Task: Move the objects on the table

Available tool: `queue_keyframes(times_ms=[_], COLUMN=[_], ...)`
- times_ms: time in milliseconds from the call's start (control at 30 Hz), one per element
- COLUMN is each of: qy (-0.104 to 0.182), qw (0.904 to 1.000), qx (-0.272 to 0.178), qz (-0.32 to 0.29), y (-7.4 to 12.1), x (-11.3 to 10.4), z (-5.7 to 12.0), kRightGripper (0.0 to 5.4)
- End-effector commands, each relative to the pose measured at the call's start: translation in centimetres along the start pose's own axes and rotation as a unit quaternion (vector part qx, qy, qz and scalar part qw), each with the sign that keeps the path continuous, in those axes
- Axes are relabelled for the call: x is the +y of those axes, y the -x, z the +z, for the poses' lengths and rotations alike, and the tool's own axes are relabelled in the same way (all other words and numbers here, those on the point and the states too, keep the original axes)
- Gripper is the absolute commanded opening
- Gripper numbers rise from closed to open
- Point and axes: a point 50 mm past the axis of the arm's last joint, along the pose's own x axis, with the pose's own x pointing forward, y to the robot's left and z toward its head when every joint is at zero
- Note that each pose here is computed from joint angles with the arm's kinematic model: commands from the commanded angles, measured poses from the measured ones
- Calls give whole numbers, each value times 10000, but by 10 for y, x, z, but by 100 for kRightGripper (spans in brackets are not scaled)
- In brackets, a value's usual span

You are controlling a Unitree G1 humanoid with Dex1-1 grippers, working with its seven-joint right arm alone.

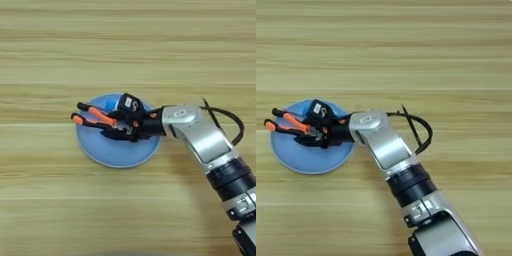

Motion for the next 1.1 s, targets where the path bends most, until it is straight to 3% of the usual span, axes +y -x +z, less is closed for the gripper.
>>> queue_keyframes(times_ms=[33,600,800,1100], qy=[526,486,414,151], qw=[9963,9857,9741,9624], qx=[-556,-974,-1086,-1054], qz=[-397,-1288,-1938,-2499], y=[16,62,92,121], x=[-12,-35,-53,-62], z=[38,52,52,41], kRightGripper=[232,232,232,232])
